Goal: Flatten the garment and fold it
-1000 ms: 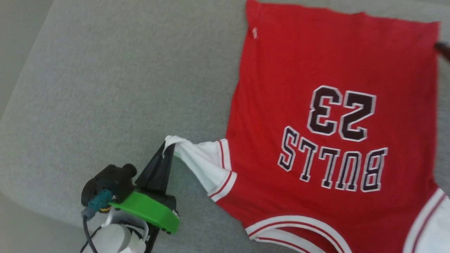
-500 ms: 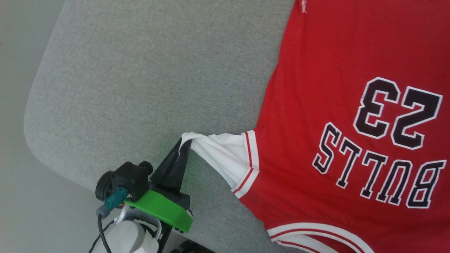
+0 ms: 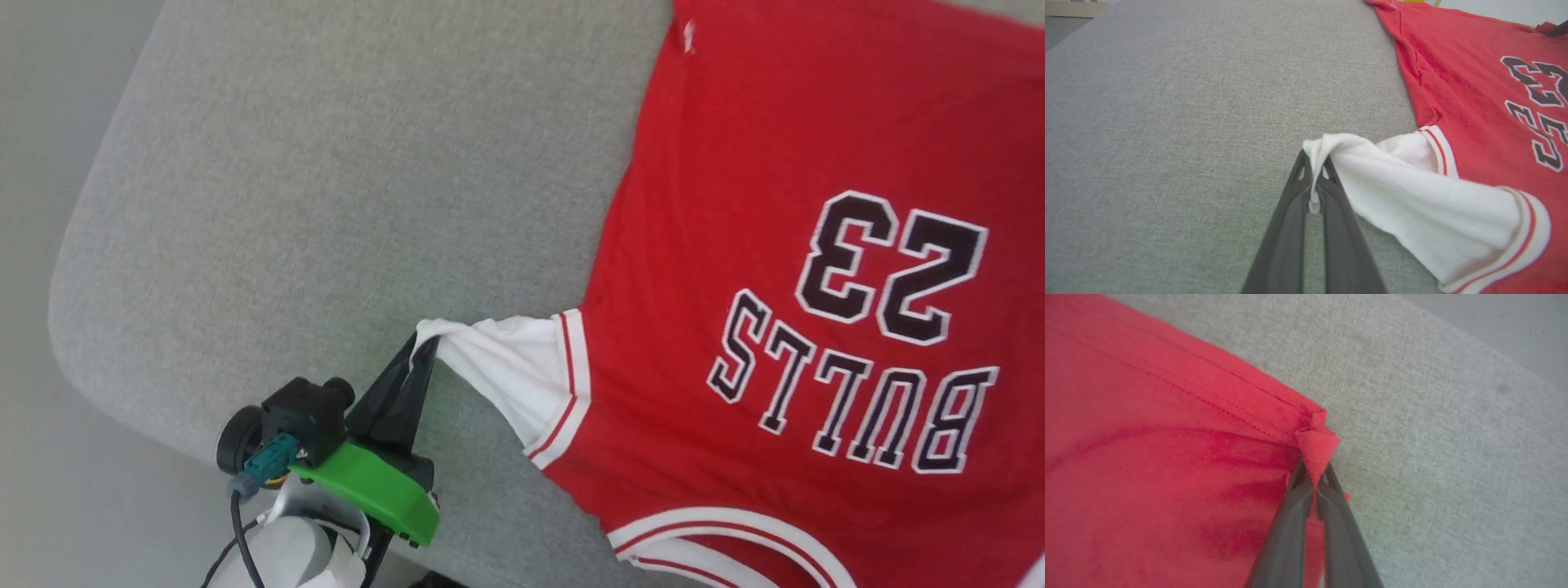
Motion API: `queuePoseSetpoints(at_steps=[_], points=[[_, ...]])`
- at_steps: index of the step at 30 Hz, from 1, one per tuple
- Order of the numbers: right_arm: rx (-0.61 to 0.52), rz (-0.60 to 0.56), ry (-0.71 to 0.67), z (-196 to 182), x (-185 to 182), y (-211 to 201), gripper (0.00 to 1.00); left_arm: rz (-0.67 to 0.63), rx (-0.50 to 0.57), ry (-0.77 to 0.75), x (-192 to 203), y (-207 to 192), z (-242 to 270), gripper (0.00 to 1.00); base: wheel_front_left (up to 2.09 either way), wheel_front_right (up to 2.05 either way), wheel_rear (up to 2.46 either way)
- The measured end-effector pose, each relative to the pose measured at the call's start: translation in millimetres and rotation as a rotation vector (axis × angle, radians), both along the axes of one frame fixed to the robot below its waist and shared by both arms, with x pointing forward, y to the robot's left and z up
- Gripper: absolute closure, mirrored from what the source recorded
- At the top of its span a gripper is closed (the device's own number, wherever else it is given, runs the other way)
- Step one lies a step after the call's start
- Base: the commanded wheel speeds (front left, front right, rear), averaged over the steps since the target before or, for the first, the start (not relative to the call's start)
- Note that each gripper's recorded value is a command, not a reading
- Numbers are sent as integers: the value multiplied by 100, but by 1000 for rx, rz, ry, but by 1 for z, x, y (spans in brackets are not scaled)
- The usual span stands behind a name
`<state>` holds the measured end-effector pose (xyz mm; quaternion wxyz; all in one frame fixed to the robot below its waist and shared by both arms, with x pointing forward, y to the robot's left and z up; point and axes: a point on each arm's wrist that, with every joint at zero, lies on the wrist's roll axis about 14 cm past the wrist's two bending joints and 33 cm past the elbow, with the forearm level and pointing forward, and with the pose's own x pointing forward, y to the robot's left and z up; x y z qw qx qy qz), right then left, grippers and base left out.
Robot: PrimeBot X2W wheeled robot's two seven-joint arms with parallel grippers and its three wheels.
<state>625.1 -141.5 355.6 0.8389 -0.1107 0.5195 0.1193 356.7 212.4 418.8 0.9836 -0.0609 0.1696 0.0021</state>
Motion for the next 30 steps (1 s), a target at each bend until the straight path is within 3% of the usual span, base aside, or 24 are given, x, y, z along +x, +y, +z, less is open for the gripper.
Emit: queuePoseSetpoints(at_steps=[9, 20, 30], points=[[-63, -11, 52, 11, -65, -44, 100, -37, -7, -19, -9, -5, 10, 100, 0, 0, 0], [-42, -86, 145, 26, -197, -106, 100, -91, -50, -39, -22, -25, 19, 100, 0, 0, 0], [19, -206, 201, 43, -304, -129, 100, -154, -61, -112, -19, -45, 40, 100, 0, 0, 0]])
